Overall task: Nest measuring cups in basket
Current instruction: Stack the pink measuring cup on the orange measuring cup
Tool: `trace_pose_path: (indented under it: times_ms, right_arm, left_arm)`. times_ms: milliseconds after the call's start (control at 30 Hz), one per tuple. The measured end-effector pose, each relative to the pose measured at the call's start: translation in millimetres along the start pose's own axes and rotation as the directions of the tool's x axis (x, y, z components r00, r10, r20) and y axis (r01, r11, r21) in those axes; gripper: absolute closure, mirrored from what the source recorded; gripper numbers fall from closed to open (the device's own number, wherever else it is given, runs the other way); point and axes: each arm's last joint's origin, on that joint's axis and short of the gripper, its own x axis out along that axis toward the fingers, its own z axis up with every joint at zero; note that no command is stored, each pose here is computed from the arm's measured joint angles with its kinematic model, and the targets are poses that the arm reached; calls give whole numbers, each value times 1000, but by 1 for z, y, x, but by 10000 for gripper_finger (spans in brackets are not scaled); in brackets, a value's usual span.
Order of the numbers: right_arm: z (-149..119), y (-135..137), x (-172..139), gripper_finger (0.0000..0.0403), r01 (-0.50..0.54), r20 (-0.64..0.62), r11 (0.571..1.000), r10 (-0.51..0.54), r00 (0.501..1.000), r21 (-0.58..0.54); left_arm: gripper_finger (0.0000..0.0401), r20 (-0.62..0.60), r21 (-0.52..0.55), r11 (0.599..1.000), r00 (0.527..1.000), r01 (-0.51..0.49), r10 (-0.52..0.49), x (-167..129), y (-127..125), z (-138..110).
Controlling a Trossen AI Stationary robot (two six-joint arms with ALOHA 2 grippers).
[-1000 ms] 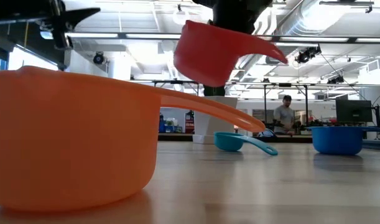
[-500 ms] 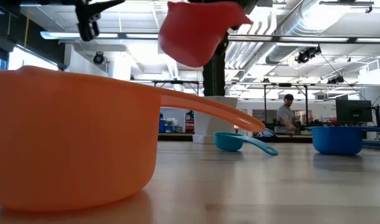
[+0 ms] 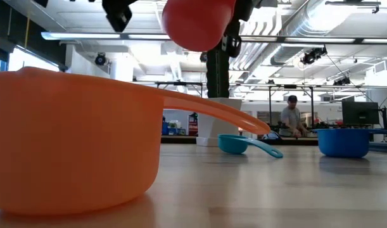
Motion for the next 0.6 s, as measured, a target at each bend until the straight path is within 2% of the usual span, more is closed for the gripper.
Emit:
trace_pose_path:
  times_ms: [167,333,467,600]
  right_arm:
    - [-1,-1,0,396,2,-15,1000,-2,1000,10]
    - [-5,-2,0,396,15,-45,999,-13,999,44]
    - [-7,-2,0,396,29,-69,994,-21,997,107]
    - [-9,0,2,396,31,-73,985,-19,997,170]
  left_arm:
    - [201,-96,166,986,995,21,-5,16,-6,2]
    - [201,-212,320,942,977,99,-30,31,-11,0]
    - [201,-276,397,908,961,133,-20,42,-12,-3]
    - [201,-329,404,902,944,150,-10,52,-9,-13]
